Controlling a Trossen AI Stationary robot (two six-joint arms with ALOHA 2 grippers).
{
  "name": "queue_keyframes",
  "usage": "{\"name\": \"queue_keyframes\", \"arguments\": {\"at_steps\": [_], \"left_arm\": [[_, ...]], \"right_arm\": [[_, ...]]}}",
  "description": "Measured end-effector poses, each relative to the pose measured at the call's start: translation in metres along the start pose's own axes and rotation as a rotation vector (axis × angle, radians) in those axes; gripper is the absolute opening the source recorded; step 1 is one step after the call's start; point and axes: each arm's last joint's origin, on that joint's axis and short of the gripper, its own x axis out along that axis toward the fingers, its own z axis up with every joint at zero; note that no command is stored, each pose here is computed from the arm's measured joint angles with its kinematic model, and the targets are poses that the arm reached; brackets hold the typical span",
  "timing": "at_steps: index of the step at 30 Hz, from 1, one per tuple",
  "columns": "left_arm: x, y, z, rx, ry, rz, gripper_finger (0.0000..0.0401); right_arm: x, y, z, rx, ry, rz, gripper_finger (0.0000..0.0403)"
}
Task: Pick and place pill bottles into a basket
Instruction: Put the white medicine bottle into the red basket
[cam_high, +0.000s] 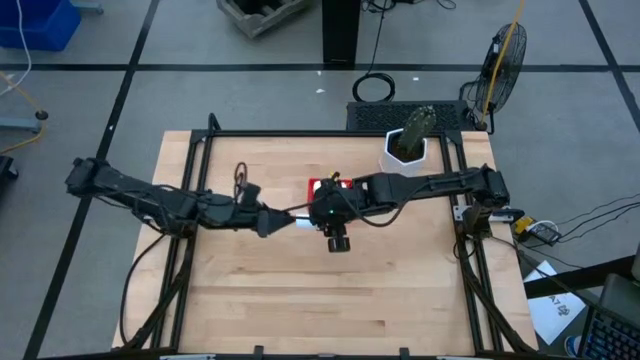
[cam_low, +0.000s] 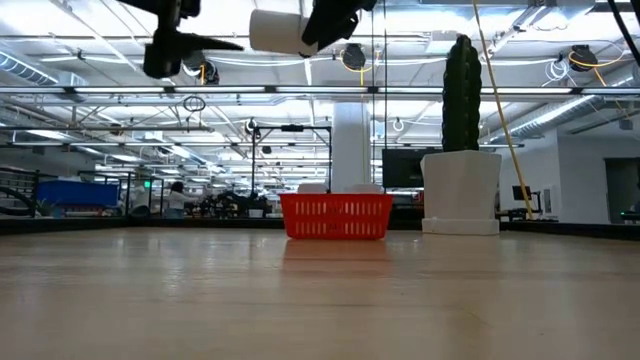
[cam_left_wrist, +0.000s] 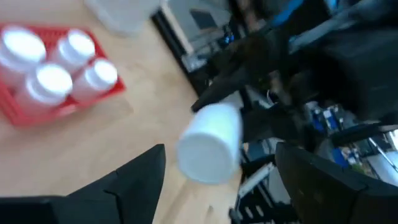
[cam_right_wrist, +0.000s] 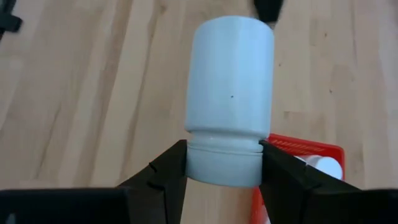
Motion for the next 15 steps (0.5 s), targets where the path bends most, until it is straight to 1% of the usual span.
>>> {"name": "queue_keyframes", "arguments": {"at_steps": [2,6,8,11,15], "left_arm": [[0.008,0.001,-0.004,-0.026,0.019,-0.013,0.0310],[0.017,-0.005,-0.007,-0.051,0.000,-0.088,0.0310],[0.021,-0.005,-0.009,-0.055,-0.001,-0.098,0.0310],[0.024,-0.003,-0.012,-0.059,0.038,-0.099,0.0310],[0.026,-0.003,-0.015,-0.067,0.081,-0.109,0.0310]], "right_arm": [[0.000,0.004,0.002,0.011,-0.015,0.008,0.0152],[-0.001,0.012,0.004,0.024,-0.040,0.020,0.0152],[-0.001,0.015,0.005,0.021,-0.049,0.016,0.0152],[-0.002,0.019,0.006,0.011,-0.056,-0.042,0.0151],[-0.002,0.020,0.006,0.037,-0.058,-0.039,0.0151]]}}
